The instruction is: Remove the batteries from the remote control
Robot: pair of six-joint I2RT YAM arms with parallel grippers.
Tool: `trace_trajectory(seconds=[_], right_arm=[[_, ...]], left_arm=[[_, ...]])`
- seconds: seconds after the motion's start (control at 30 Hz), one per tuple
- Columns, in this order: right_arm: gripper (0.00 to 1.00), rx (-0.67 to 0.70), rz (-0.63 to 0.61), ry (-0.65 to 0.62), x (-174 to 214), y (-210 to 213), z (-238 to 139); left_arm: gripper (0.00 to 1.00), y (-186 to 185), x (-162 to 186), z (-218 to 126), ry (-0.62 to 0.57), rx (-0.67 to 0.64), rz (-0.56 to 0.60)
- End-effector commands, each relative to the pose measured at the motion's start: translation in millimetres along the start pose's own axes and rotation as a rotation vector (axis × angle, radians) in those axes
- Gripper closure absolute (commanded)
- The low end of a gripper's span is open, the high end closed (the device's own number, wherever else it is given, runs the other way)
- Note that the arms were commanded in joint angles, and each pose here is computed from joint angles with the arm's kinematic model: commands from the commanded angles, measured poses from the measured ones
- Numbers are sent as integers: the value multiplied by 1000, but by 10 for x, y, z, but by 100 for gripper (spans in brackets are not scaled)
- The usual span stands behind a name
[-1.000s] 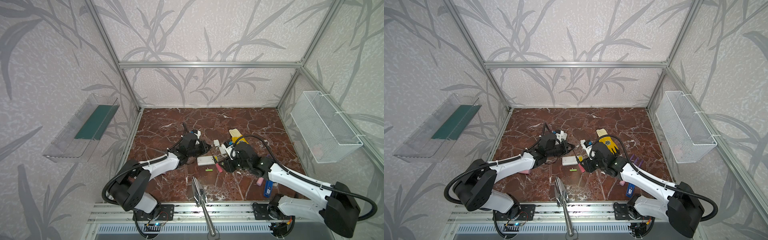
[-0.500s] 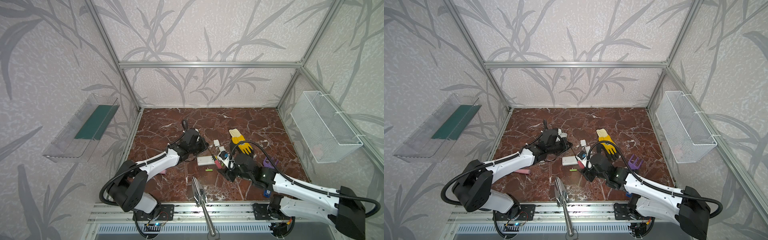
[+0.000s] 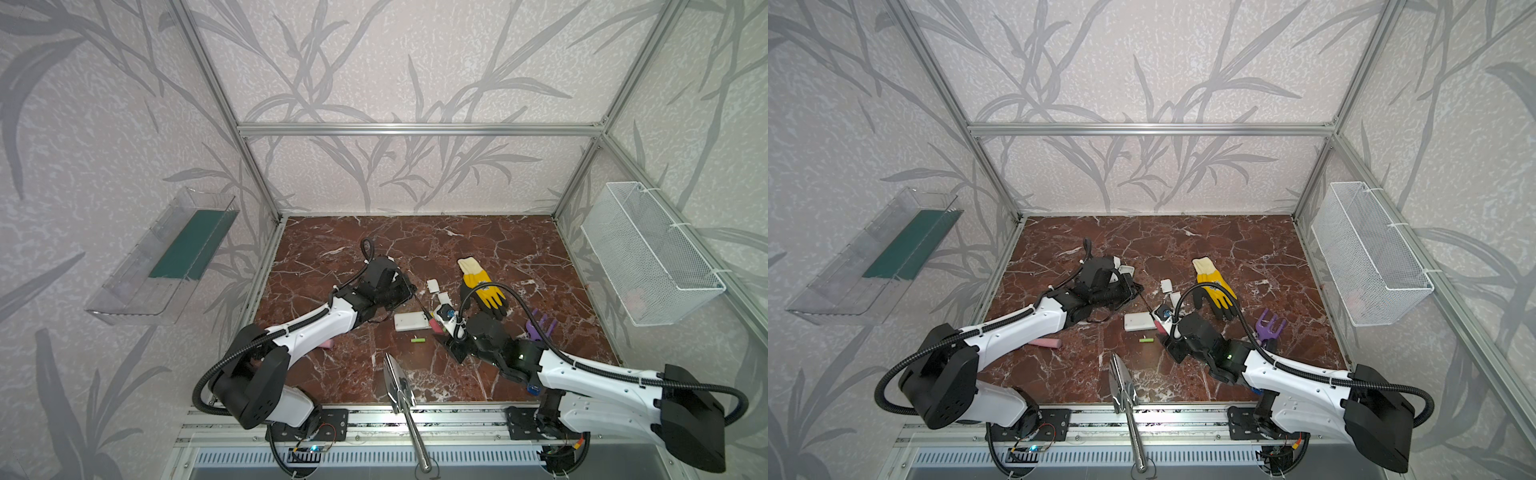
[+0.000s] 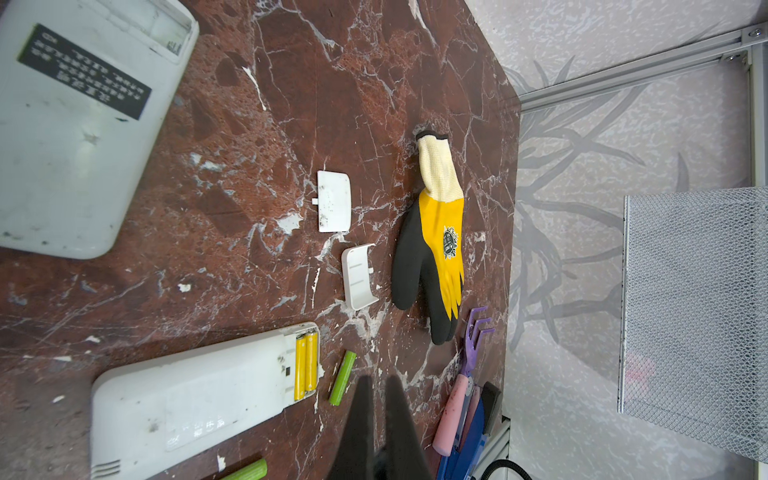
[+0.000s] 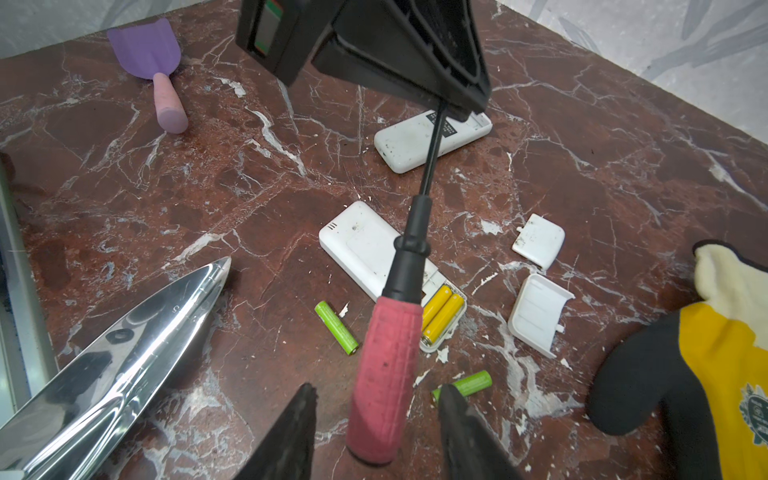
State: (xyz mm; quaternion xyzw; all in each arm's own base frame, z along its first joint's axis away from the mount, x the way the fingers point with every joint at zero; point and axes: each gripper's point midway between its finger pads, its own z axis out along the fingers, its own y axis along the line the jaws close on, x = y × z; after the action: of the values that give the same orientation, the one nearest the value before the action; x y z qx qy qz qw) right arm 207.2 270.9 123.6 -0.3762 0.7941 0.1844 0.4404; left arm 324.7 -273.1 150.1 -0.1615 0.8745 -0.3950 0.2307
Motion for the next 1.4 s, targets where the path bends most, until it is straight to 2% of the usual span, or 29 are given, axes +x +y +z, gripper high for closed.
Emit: trace_trajectory(seconds=[0.0, 0.83, 1.03, 1.2, 1.23, 1.3, 1.37], right_arm=[[53, 5, 17, -39, -98, 13, 47], [70, 66, 35, -78, -106, -90, 112], [78, 74, 26, -79, -92, -109, 89], [96, 57, 6, -71, -95, -80, 64], [98, 60, 2, -66, -93, -86, 54], [100, 72, -4, -51, -66, -108, 32], [100, 83, -12, -34, -27, -128, 16]], left_arm=[[100, -169, -87, -101, -33, 37, -7], [100, -225, -49, -95, -15, 95, -45], [100, -219, -52, -102, -14, 104, -55], [100, -214, -67, -120, -17, 107, -46], [93, -204, -73, -122, -20, 109, -44], [69, -179, -108, -146, -35, 113, -46], [50, -150, -146, -179, -48, 111, -41]])
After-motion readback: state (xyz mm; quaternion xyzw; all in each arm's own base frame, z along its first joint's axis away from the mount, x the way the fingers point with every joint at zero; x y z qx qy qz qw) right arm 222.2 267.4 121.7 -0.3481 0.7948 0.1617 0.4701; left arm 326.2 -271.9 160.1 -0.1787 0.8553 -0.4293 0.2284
